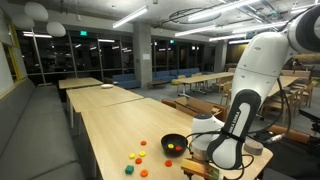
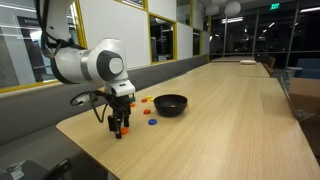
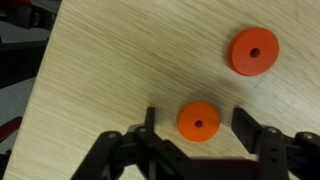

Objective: Put three orange rings and one blue ring inside the black bowl

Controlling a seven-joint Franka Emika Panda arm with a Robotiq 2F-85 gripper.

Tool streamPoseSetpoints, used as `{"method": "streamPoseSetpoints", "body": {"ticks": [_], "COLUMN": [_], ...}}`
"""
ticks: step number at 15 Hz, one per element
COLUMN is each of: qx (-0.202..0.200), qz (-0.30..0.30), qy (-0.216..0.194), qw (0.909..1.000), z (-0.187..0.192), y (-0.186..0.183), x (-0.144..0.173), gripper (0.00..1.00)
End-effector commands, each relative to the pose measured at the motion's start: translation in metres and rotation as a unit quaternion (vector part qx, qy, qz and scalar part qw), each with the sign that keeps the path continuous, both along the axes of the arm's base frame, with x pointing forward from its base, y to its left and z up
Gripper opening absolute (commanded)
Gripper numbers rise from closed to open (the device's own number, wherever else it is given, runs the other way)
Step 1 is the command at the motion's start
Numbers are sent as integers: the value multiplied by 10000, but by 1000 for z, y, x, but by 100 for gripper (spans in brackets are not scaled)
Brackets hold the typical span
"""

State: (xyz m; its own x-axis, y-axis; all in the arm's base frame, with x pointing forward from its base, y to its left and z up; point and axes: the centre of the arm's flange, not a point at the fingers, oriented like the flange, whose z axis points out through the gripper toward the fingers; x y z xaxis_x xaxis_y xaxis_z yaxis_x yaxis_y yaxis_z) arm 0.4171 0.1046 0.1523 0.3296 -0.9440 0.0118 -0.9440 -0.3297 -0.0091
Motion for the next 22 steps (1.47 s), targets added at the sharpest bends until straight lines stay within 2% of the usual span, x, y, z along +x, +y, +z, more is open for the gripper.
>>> {"method": "streamPoseSetpoints", "body": {"ticks": [1,5,10,18,22], "qx": [10,14,-31,-326,-654], "qz": [9,33,88,369,397], "qy": [-142,-215,-295,-1042,-1359], "qw": [9999,9998,9995,9933,9878], "z": [3,8,36,124,130], "y": [4,5,3,-4,-13], "x": [4,9,24,77,112], "gripper": [51,22,24,24,24]}}
